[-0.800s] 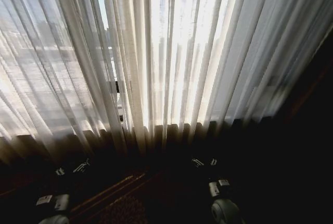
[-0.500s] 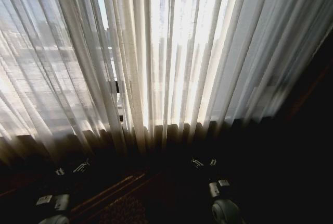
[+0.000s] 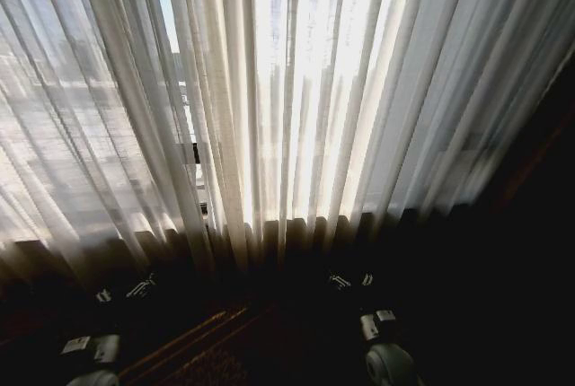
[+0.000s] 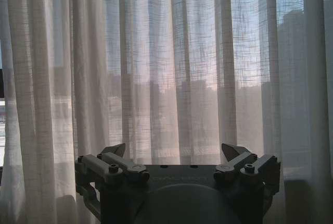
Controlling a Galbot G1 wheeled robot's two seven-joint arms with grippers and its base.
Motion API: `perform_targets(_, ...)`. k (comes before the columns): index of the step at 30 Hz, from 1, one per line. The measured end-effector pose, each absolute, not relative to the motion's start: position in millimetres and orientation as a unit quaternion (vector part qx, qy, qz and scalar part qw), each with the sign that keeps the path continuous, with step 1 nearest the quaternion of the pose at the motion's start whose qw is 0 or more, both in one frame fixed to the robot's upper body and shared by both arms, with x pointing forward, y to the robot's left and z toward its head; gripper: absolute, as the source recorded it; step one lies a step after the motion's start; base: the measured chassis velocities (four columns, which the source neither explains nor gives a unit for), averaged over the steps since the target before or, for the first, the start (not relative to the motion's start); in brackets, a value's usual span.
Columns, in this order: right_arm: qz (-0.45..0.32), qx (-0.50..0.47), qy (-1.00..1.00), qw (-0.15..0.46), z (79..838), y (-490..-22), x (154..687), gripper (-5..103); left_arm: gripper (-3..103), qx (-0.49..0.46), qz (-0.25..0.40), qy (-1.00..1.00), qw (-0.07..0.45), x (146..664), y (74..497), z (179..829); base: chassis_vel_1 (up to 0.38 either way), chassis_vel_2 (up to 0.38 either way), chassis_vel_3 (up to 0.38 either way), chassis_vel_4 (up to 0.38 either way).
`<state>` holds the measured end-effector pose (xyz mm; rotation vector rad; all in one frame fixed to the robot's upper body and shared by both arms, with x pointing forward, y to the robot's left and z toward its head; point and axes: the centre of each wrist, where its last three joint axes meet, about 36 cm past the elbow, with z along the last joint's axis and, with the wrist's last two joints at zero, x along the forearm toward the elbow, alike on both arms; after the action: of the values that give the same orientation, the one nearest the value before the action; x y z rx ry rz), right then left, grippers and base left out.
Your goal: Open the curtains by pulling them apart, changing their state from closed to fully open.
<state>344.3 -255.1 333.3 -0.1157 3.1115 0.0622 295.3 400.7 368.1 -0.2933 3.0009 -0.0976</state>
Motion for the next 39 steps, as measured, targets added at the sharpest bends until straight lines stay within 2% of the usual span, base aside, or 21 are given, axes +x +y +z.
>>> perform_targets(15,0.019,-0.041,0.999,0.015,329.9,-256.4,344.0,100,100,-0.097,-0.032,0.993,0.062,295.4,400.7,368.1,-0.253,0.432,0.283,-0.446)
perform_targets(26,0.033,-0.049,0.998,0.031,326.7,-255.2,346.4,100,100,-0.097,-0.032,0.993,0.063,295.5,400.7,368.2,-0.208,0.446,0.188,-0.451)
perform_targets(31,0.036,-0.046,0.998,0.038,327.8,-256.0,351.2,100,100,-0.097,-0.032,0.993,0.063,295.6,400.7,368.2,-0.172,0.183,0.136,-0.163)
perform_targets(39,0.017,-0.044,0.998,0.029,317.4,-257.5,357.3,100,100,-0.097,-0.032,0.993,0.062,295.1,400.7,368.0,-0.008,-0.024,0.013,0.038)
